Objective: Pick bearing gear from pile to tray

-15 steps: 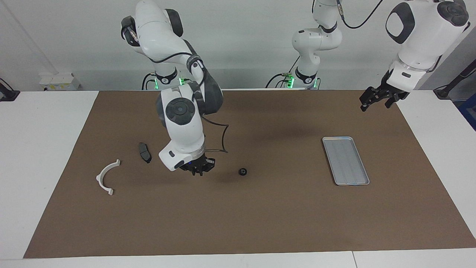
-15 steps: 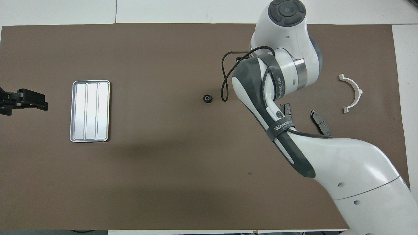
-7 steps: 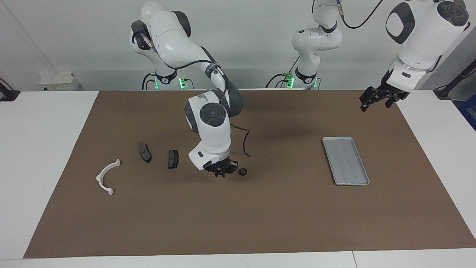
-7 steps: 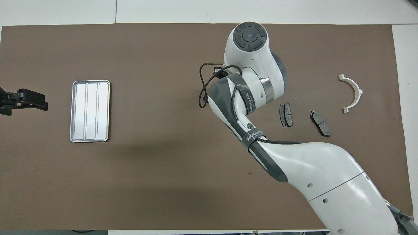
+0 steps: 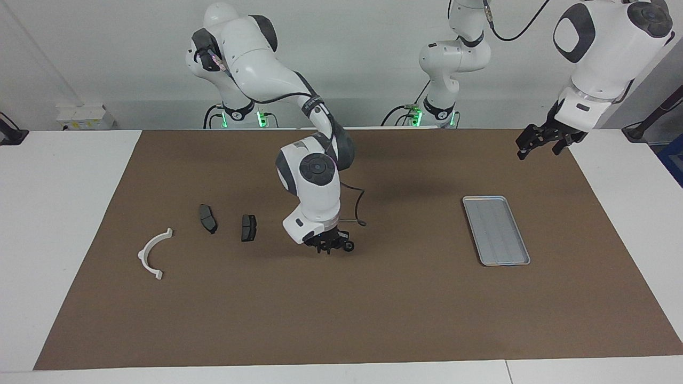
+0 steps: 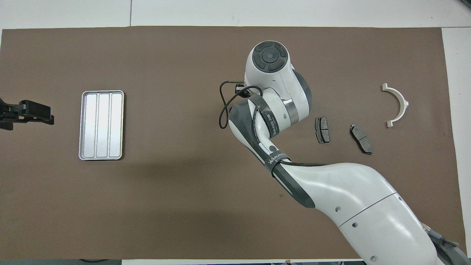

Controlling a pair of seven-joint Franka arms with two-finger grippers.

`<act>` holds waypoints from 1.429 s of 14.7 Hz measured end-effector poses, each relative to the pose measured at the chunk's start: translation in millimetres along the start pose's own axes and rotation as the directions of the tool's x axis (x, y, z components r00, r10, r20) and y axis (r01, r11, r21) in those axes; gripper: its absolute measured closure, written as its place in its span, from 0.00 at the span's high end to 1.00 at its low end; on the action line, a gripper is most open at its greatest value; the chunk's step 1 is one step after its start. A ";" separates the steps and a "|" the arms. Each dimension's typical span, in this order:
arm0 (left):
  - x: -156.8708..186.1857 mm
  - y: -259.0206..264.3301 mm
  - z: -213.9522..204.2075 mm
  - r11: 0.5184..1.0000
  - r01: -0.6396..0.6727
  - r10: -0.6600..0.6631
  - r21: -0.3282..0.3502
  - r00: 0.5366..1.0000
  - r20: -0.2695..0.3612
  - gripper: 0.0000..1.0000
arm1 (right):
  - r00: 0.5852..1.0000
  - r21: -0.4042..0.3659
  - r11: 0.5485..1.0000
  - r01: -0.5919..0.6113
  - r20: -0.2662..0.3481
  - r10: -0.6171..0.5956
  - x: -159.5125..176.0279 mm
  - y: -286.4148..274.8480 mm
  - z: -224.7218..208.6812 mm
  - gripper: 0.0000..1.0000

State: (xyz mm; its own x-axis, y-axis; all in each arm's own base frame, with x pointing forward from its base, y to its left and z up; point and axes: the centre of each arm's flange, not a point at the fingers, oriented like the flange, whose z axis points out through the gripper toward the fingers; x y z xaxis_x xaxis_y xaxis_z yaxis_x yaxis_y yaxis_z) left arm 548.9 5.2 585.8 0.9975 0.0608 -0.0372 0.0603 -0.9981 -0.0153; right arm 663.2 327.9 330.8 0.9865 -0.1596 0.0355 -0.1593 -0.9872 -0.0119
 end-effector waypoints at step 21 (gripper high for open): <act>0.0 0.0 0.0 1.000 0.000 0.000 0.000 1.000 0.000 1.00 | 1.000 0.018 1.000 0.021 -0.023 -0.020 -18.8 -7.1 36.9 0.70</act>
State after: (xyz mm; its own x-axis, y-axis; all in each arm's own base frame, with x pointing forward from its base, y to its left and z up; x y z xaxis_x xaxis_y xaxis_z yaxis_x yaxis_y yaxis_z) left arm 548.9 5.2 585.8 0.9975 0.0608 -0.0373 0.0603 -0.9981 -0.0153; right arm 647.1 338.1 293.3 0.9885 -0.1395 0.0589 -0.1380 -0.9900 -0.0296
